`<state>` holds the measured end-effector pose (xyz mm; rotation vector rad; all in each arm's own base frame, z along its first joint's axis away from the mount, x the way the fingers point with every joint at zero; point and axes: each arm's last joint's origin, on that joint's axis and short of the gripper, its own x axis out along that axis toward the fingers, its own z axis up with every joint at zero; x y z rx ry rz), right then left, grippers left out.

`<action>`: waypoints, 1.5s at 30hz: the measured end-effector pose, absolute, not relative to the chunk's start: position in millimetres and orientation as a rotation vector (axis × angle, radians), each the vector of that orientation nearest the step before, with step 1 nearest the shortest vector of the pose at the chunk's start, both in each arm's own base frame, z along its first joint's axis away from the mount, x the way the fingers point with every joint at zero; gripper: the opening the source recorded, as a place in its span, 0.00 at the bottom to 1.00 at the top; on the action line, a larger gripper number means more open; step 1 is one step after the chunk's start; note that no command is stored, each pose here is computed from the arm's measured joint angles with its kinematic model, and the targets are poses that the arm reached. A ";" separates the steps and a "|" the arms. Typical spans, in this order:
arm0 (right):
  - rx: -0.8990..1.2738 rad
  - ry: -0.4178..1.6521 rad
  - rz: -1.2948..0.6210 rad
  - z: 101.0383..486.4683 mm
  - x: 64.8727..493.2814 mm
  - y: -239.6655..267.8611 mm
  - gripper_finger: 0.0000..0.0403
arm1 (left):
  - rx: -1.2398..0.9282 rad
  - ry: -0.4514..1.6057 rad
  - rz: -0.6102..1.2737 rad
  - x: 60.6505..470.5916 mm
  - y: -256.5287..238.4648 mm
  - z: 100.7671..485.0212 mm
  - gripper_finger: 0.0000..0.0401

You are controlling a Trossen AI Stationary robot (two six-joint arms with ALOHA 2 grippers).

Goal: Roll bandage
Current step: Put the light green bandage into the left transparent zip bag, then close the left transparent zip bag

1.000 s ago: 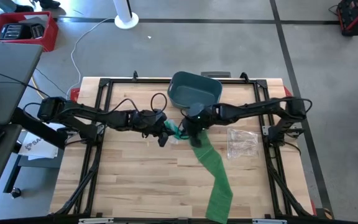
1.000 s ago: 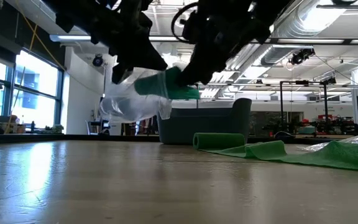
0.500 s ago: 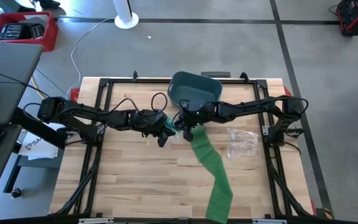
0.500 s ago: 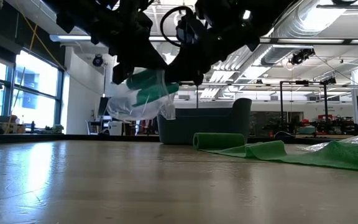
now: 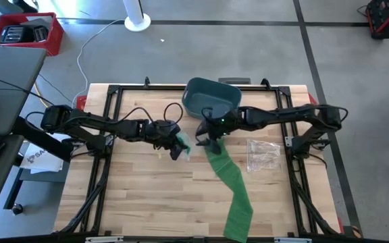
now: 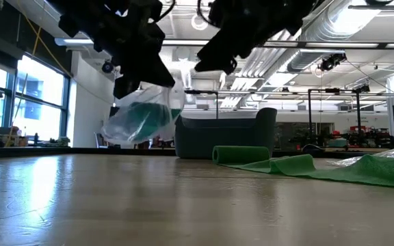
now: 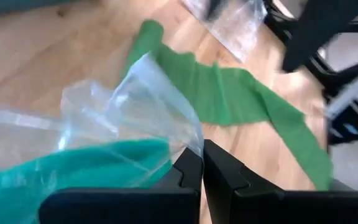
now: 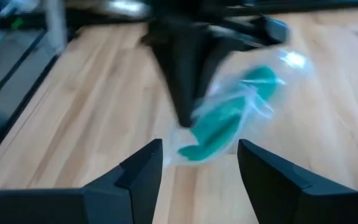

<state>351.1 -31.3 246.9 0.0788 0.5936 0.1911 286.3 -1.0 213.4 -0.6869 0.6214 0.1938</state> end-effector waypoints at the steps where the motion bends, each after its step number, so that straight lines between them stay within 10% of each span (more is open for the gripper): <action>1: 0.045 0.598 0.223 249.1 348.6 -27.6 0.50 | -0.701 0.629 0.164 286.5 -1.9 213.7 0.00; 7: -0.114 0.598 0.429 254.2 339.6 -6.2 0.50 | -0.735 0.640 -0.177 290.9 -11.0 225.8 0.00; 13: -0.212 0.616 0.343 252.8 340.3 1.8 0.50 | -0.785 0.832 0.094 277.1 12.5 203.4 0.00; 45: -0.767 0.416 0.360 205.6 385.4 -25.5 0.49 | -0.767 0.789 -0.012 281.1 8.8 208.9 0.00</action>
